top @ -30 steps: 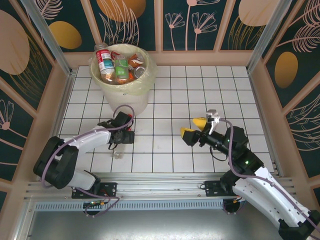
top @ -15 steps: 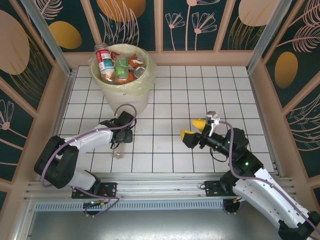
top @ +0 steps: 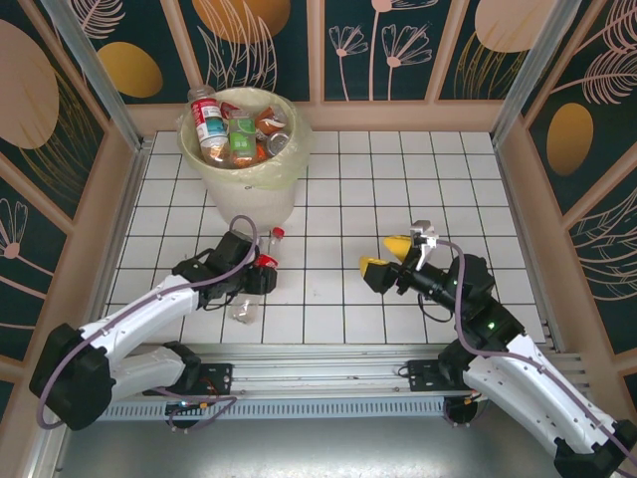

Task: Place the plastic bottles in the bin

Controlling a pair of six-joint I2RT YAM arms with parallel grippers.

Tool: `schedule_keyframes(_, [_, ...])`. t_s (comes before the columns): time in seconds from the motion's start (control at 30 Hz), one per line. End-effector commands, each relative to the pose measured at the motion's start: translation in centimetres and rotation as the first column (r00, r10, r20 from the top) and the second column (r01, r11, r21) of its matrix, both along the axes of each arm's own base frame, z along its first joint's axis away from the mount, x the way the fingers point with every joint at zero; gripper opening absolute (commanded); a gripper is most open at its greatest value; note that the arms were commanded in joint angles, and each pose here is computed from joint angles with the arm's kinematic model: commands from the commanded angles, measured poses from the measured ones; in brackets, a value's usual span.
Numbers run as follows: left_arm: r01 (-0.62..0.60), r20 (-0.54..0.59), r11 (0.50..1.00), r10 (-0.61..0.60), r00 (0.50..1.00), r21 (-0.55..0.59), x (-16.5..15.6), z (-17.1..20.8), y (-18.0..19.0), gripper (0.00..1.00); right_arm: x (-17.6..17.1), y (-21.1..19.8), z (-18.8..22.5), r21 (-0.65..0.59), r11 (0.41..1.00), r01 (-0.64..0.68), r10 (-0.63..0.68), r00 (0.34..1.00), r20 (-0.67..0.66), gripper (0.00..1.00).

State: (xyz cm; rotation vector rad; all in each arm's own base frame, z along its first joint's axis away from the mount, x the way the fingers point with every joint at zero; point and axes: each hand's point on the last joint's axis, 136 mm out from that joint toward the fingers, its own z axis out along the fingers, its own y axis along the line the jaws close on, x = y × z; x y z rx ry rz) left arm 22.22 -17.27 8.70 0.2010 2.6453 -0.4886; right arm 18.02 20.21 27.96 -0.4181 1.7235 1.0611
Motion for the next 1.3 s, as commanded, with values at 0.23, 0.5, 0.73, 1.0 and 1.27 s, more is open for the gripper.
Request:
schedule_keyframes(0.23, [0.209,0.241,0.938,-0.143,0.960,-0.276,2.6,13.9,-6.4,0.57,0.5,-0.9,3.9,0.073,0.995,0.063,-0.067,0.996,0.056,0.98])
schedule_keyframes(0.5, [0.192,0.419,0.919,-0.033,0.907,-0.343,10.3,27.2,-10.3,0.57,0.3,-1.0,4.1,0.096,0.994,0.058,-0.062,0.997,0.035,0.98])
schedule_keyframes(0.73, [0.040,0.455,0.922,0.152,0.877,-0.385,17.4,32.6,-10.1,0.55,0.2,-1.3,3.9,0.102,0.992,0.068,-0.071,0.997,0.026,0.98])
schedule_keyframes(1.0, [-0.137,0.445,0.872,0.368,0.817,-0.470,24.6,33.6,-5.4,0.52,0.0,-1.4,3.3,0.104,0.992,0.068,-0.070,0.997,0.013,0.98])
schedule_keyframes(1.27, [-0.251,0.447,0.804,0.525,0.724,-0.539,28.0,34.0,-2.2,0.51,0.0,-1.7,2.8,0.102,0.991,0.081,-0.082,0.997,0.006,0.98])
